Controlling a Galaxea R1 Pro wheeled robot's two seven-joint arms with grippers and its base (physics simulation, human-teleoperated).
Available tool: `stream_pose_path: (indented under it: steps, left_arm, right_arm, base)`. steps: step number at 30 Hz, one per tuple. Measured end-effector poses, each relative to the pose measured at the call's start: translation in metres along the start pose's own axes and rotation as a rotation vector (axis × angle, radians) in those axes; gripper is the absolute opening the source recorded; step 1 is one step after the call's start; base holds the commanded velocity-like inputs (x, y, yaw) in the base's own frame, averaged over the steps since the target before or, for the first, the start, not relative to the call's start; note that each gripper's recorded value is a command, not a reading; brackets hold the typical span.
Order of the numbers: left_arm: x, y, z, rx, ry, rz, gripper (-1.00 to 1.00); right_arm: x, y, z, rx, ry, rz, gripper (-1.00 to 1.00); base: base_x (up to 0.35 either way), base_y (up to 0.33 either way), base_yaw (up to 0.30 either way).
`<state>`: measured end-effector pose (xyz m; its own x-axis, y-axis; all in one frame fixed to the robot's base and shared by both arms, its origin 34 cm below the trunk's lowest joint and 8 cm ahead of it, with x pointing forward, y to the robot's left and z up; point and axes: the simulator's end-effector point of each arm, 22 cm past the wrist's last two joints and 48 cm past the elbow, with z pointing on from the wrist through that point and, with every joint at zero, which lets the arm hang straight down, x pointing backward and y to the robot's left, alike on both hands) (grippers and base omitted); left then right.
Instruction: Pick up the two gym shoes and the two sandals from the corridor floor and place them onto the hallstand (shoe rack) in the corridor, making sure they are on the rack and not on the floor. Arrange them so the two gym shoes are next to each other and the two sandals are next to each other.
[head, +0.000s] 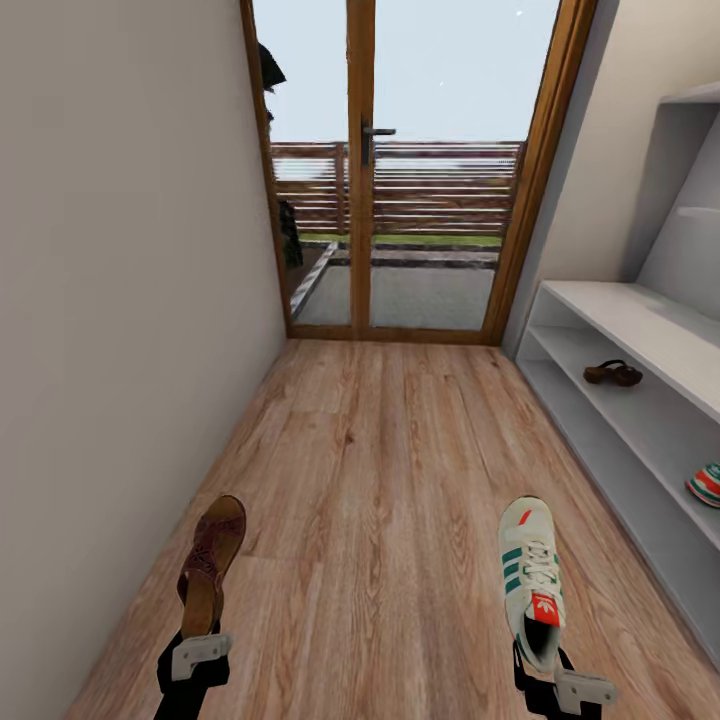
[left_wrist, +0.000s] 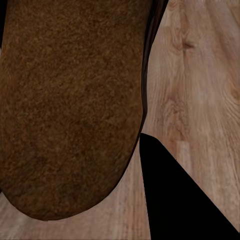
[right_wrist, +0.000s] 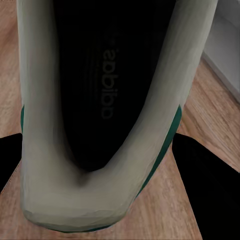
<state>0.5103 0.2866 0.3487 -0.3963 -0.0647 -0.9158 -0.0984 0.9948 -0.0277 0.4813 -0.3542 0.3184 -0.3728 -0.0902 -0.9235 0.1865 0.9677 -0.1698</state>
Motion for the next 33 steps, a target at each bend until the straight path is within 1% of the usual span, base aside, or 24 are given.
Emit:
stream_pose_path:
  steps: [28,33]
  left_arm:
    - [-0.0004,-0.0008,0.0000,0.000,-0.002,-0.002,-1.00]
    - [-0.0009,-0.0004,0.0002,0.000,-0.003,-0.002,-1.00]
  right_arm:
    - [0.0007,0.0001,-0.0004,0.001,0.002,0.001,-1.00]
    - [0.0005,-0.0004,-0.0001,0.002,0.002,0.001,-1.00]
  base:
    - [0.339,0.000,0.000]
    - [0.339,0.000,-0.165]
